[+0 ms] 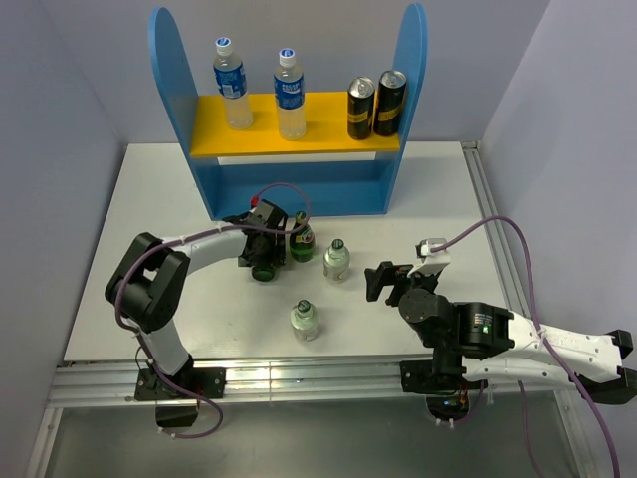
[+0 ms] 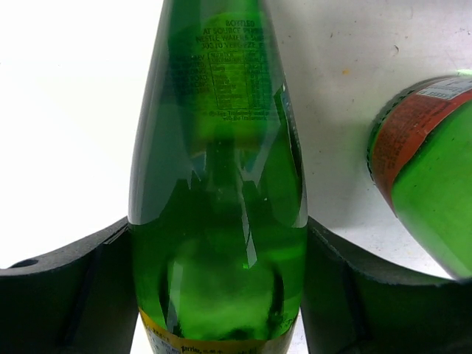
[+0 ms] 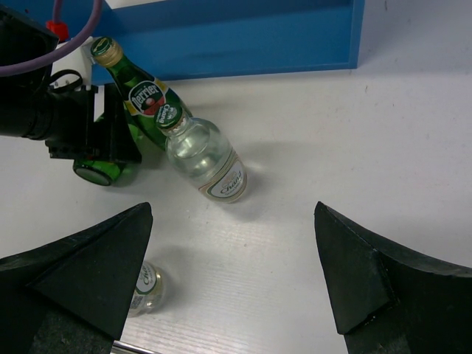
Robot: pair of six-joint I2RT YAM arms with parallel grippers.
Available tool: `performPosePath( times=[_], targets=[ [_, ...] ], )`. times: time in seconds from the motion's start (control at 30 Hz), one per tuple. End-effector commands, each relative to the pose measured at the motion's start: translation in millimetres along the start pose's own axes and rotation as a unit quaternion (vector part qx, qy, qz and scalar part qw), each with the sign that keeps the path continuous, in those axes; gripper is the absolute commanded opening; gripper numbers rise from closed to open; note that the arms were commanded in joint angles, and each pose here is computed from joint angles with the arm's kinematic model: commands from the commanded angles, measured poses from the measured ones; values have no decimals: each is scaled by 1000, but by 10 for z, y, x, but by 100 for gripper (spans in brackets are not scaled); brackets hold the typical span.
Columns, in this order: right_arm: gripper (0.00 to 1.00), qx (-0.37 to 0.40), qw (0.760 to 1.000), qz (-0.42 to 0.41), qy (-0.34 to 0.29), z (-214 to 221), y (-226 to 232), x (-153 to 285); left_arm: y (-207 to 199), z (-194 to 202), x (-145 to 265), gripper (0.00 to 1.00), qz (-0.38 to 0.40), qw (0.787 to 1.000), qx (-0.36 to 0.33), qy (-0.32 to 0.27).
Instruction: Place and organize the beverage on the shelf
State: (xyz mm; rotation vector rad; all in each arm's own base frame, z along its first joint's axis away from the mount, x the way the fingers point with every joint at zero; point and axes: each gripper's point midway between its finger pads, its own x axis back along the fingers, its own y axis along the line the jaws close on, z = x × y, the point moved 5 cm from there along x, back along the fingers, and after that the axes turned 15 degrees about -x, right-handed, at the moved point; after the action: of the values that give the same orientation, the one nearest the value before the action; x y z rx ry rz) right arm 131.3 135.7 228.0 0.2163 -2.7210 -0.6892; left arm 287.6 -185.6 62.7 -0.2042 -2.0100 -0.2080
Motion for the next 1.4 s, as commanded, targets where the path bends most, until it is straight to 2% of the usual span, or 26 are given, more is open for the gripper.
performPosePath(
  times=[0.0, 0.03, 0.13, 0.17, 0.27, 0.33, 0.43, 0.47, 0.57, 0.6, 0.7, 0.73, 0.77, 0.8, 0.83, 0.87, 0.9, 0.93, 0.97, 1.07, 1.23, 1.27, 1.3, 1.33, 1.37],
  targets=[
    [97, -12, 1000, 3, -11, -18, -4, -1, -1, 96, -57, 0, -5, 1000, 15, -1],
    [97, -11, 1000, 3, -11, -18, -5, -1, 29, 85, -7, 0, -18, 1000, 22, -9],
    [97, -11, 1000, 1, -11, -27, 8, 0, 142, -98, 260, 0, -74, 993, 44, -80],
    [97, -10, 1000, 2, -11, -21, 6, -4, 207, -161, 351, 0, -102, 988, 52, -107],
    [97, -10, 1000, 0, -11, -33, 25, -2, 269, -358, 826, 0, -120, 968, 94, -202],
    [97, -11, 1000, -1, -12, -39, 36, -5, 320, -419, 1016, 0, -126, 956, 112, -240],
    [97, -10, 1000, -2, -13, -38, 49, -11, 485, -499, 1337, 0, -153, 925, 156, -311],
    [97, -12, 1000, -3, -15, -41, 57, -16, 543, -530, 1456, 0, -158, 908, 173, -347],
    [97, -16, 1000, -1, -21, -40, 72, -32, 651, -508, 1531, 0, -165, 882, 192, -399],
    [97, -17, 1000, -1, -22, -29, 69, -40, 660, -632, 1631, 0, -158, 859, 206, -441],
    [97, -18, 999, -2, -27, -35, 92, -55, 777, -597, 1599, 0, -195, 832, 212, -474],
    [97, -15, 1000, -2, -27, -32, 96, -57, 787, -704, 1714, 0, -183, 803, 240, -514],
    [97, -16, 999, 0, -32, -53, 100, -58, 814, -666, 1626, 0, -200, 805, 224, -513],
    [97, -14, 999, 1, -33, -56, 101, -61, 820, -692, 1628, 0, -202, 798, 226, -521],
    [97, -15, 999, 2, -36, -69, 106, -61, 837, -775, 1704, 0, -197, 775, 248, -546],
    [97, -15, 999, 3, -40, -85, 105, -61, 833, -799, 1605, 0, -213, 781, 229, -541],
    [97, -15, 999, 4, -43, -92, 103, -62, 838, -838, 1602, 0, -217, 774, 232, -548],
    [97, -17, 999, 3, -45, -103, 108, -62, 836, -910, 1646, 0, -207, 757, 245, -569],
    [97, -16, 999, 3, -47, -98, 98, -66, 832, -955, 1547, 0, -211, 759, 226, -573],
    [97, -16, 998, 4, -53, -104, 77, -67, 846, -1096, 1457, 0, -201, 737, 213, -609],
    [97, -16, 998, 11, -66, -135, 12, -58, 759, -1323, 1326, 0, -199, 716, 186, -643],
    [97, -17, 998, 11, -68, -134, -1, -56, 755, -1311, 1200, 0, -216, 720, 163, -639],
    [97, -18, 997, 12, -69, -136, -9, -55, 758, -1337, 1307, 0, -206, 690, 176, -671],
    [97, -24, 997, 10, -73, -158, -9, -47, 751, -1352, 1292, 0, -209, 682, 173, -679],
    [97, -25, 997, 9, -74, -157, -20, -46, 724, -1337, 1145, 0, -225, 686, 147, -677]
  ],
)
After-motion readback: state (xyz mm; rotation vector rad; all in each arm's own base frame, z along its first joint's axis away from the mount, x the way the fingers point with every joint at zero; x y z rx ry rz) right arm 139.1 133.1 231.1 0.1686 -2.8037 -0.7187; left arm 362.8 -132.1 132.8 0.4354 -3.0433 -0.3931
